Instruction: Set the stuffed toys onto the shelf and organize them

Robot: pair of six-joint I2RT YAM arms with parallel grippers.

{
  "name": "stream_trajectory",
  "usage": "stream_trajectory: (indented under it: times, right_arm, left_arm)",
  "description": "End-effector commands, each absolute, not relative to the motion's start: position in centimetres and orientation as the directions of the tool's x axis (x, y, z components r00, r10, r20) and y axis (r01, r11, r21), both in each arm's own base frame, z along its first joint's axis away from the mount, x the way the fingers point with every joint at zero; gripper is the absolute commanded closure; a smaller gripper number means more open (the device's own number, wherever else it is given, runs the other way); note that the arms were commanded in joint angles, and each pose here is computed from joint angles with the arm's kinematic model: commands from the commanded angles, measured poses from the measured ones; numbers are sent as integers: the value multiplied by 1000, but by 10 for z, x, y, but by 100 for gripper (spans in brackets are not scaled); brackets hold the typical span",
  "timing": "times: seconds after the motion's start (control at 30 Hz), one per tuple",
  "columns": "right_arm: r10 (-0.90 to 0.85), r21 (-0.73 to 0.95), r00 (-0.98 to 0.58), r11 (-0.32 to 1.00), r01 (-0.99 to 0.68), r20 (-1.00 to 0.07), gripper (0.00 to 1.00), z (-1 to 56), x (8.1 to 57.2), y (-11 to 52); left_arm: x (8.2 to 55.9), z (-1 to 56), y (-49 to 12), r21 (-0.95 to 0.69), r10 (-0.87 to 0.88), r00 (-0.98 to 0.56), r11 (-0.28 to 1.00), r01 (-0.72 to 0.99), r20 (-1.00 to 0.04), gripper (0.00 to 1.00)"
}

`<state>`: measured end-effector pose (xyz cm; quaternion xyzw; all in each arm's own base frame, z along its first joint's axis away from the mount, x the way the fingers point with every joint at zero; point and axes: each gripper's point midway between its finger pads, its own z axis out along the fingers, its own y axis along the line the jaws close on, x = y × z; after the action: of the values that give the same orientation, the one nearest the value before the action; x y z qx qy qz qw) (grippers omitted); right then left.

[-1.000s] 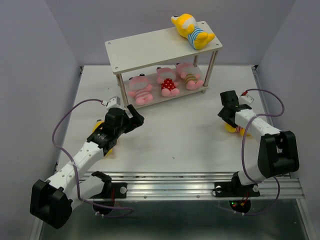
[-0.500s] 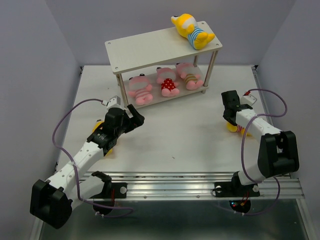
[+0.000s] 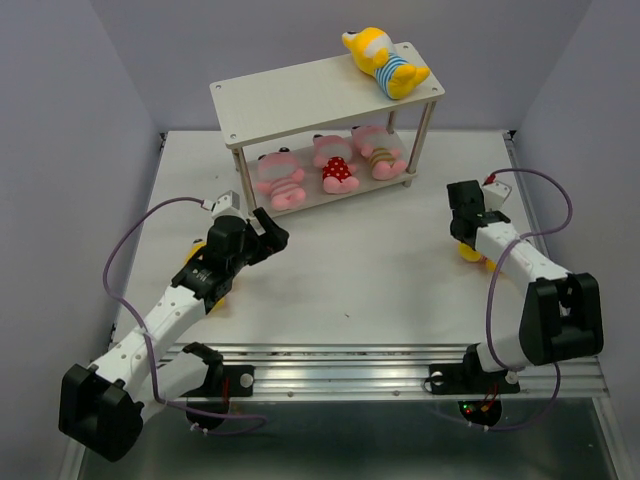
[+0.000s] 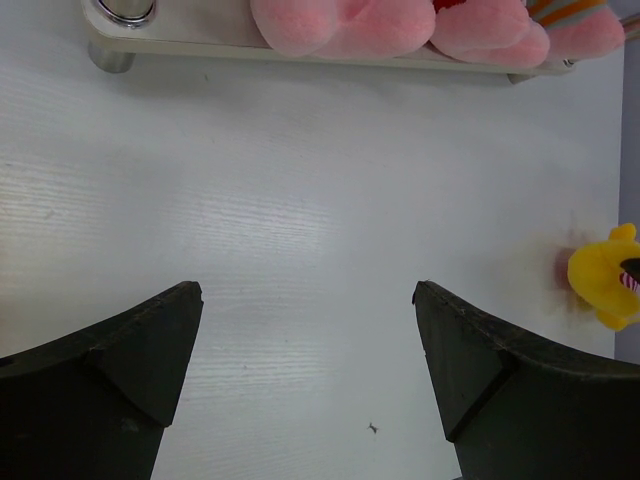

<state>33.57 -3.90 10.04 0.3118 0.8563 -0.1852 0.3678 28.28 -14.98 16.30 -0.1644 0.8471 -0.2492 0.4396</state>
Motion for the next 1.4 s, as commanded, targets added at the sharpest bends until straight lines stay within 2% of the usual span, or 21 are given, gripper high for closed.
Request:
stream_trajectory:
  times: [0.0,0.03,0.33,0.37,0.43,0.53,0.7,0.8,1.1,1.2,1.37]
  right_arm:
    - [242,-36,-472,861,508,-848,99,158,357,-33]
    - [244,28,-418,887,460,-875,99,179,361,-24]
    - [90,40,-225,975,218,-970,99,277,351,-4]
    - [80,53,-186,988,145,-979,99,292,349,7]
    - [64,59,-108,997,48,-992,99,323,348,21]
    - [76,75,-18,997,25,-997,99,364,342,23]
    - [63,43,147,989,-139,-987,99,449,327,47]
    - [72,10,213,960,-279,-974,99,492,309,70]
    - [94,-106,349,851,-515,-932,99,580,269,112]
    - [106,-132,321,758,-639,-941,99,583,274,137]
    - [114,-181,329,648,-740,-937,99,598,286,161]
  left_arm:
    - [287,185,-153,-586,-502,-519,810,-2,-692,1]
    - [287,185,-152,-586,-502,-520,811,-3,-692,1]
    - [285,186,-151,-590,-508,-516,807,-7,-690,1]
    - [286,186,-151,-590,-510,-514,808,-11,-689,1]
    - [286,190,-152,-590,-509,-518,807,-9,-688,1]
    - [285,193,-151,-592,-511,-512,806,-6,-690,1]
    - [283,201,-146,-595,-522,-490,804,-9,-698,1]
    - [281,204,-141,-591,-529,-471,806,-19,-706,1]
    - [275,217,-134,-602,-546,-439,799,-16,-713,1]
    - [275,219,-133,-601,-547,-435,799,-18,-715,1]
    - [273,223,-132,-604,-551,-428,797,-16,-716,1]
